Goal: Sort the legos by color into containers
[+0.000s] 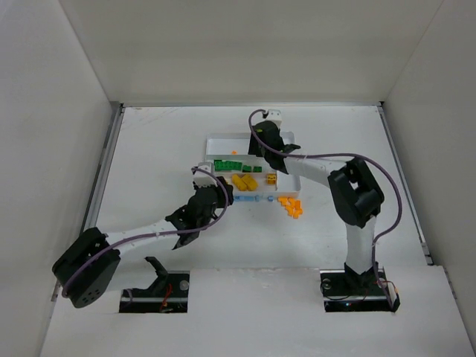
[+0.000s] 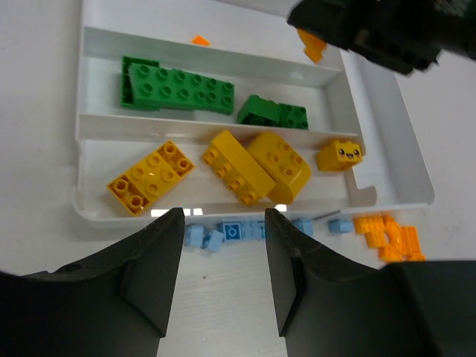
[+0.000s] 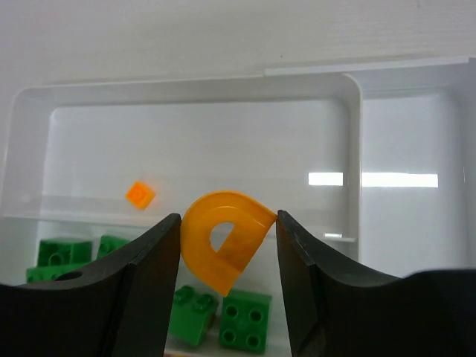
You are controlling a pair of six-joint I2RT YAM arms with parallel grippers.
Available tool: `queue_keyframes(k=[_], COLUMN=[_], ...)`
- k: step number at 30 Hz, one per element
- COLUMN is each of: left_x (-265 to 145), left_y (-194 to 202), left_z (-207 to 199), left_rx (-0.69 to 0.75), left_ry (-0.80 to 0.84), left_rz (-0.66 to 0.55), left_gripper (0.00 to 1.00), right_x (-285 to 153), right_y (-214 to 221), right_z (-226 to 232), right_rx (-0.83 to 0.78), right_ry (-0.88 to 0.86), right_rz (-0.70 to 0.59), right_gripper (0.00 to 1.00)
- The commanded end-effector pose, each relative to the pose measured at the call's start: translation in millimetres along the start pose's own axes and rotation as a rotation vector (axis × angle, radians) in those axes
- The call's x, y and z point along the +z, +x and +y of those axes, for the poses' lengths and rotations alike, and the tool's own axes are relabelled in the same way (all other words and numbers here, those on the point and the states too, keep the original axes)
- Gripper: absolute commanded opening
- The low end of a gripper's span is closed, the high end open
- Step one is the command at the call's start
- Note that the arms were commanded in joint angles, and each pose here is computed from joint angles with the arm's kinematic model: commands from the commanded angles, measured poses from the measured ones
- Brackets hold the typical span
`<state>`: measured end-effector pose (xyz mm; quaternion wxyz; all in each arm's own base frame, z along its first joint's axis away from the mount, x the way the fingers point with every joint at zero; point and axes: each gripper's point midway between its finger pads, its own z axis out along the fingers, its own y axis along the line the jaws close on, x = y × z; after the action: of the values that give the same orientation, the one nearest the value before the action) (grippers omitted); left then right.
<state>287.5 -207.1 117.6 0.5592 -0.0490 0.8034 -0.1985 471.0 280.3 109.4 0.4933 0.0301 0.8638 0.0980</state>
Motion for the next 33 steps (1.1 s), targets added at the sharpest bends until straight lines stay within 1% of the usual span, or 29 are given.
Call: queue_keyframes(k=[1, 4, 6, 7, 9, 11, 14, 17, 19, 22, 23, 24, 25, 27, 33], left_x=[2, 1, -1, -2, -2, -3, -5, -8, -12, -15, -16, -16, -16, -14, -2], left_y=[-10, -2, 1, 1, 3, 7, 14, 26, 39, 60, 67, 74, 80, 92, 117], left_z=[-32, -46, -52, -56, -60, -66, -83, -104, -124, -151, -158, -165, -171, -179, -191], left_rx=[-0.024, 0.0, 0.018, 0.029, 0.056, 0.078, 0.108, 0.152, 0.187, 0.233, 0.245, 0.253, 0.261, 0.275, 0.277], left_ry=[0.069, 0.094, 0.097, 0.101, 0.098, 0.107, 0.149, 0.21, 0.271, 0.35, 0.366, 0.377, 0.387, 0.392, 0.332], left_rz=[-0.04, -0.022, -0.023, -0.029, -0.031, -0.026, -0.014, 0.007, 0.037, 0.087, 0.103, 0.118, 0.13, 0.154, 0.218], left_gripper=[0.44, 0.44, 0.44, 0.44, 0.44, 0.44, 0.44, 0.45, 0.44, 0.4, 0.4, 0.39, 0.39, 0.39, 0.36], right_x=[13, 22, 24, 22, 17, 9, -10, -39, -63, -99, -109, -118, -126, -140, -168], right_y=[-19, -19, -21, -25, -34, -43, -56, -66, -68, -59, -53, -46, -39, -24, 5], right_z=[6, 4, 4, 6, 8, 9, 4, -11, -28, -56, -64, -72, -79, -93, -127], right_rx=[-0.004, -0.005, 0.0, 0.006, 0.014, 0.024, 0.036, 0.069, 0.113, 0.199, 0.219, 0.236, 0.247, 0.258, 0.319], right_ry=[-0.021, -0.009, -0.007, -0.012, -0.02, -0.03, -0.037, -0.04, -0.044, -0.06, -0.061, -0.061, -0.059, -0.047, -0.015], right_rz=[-0.006, -0.004, -0.01, -0.018, -0.033, -0.05, -0.078, -0.119, -0.155, -0.188, -0.188, -0.188, -0.188, -0.189, -0.197], right_gripper=[0.49, 0.52, 0.6, 0.65, 0.72, 0.75, 0.75, 0.68, 0.56, 0.35, 0.29, 0.26, 0.24, 0.23, 0.25])
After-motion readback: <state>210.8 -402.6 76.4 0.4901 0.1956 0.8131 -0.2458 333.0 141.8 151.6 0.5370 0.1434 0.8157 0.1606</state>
